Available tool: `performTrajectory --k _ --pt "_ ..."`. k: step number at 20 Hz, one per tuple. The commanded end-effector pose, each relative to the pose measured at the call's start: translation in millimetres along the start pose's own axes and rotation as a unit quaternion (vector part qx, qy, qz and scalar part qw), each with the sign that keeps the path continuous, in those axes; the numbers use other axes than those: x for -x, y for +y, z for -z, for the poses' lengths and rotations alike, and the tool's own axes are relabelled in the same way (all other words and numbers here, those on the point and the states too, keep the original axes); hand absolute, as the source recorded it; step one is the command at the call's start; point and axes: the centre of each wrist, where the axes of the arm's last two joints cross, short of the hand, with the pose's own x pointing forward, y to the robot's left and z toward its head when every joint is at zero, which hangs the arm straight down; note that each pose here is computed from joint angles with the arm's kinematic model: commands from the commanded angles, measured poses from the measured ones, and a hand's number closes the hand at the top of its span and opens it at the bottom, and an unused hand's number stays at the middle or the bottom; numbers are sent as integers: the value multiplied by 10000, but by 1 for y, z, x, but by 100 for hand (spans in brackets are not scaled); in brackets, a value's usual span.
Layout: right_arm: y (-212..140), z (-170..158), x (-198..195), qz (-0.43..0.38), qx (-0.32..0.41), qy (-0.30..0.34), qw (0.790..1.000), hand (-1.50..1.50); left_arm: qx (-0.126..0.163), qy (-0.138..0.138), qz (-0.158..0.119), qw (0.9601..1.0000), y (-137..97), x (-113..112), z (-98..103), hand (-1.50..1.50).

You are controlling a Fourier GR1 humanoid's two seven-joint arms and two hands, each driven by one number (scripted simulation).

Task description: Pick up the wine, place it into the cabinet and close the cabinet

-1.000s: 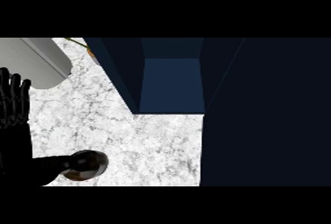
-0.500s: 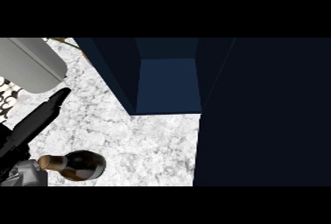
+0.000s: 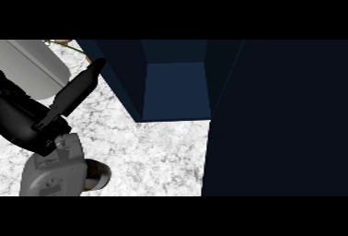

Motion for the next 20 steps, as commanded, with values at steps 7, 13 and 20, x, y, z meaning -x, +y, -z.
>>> performTrajectory --k 7,13,20 --pt "7 3 -19 79 72 82 9999 -150 -138 72 11 9999 -62 -69 -11 -150" --pt "8 -3 -35 29 3 -9 10000 -150 -438 12 314 9985 -70 -111 -25 -150" --pt "15 4 -36 -8 -29 0 10000 -150 -572 -34 694 9959 -71 -130 -25 -150"
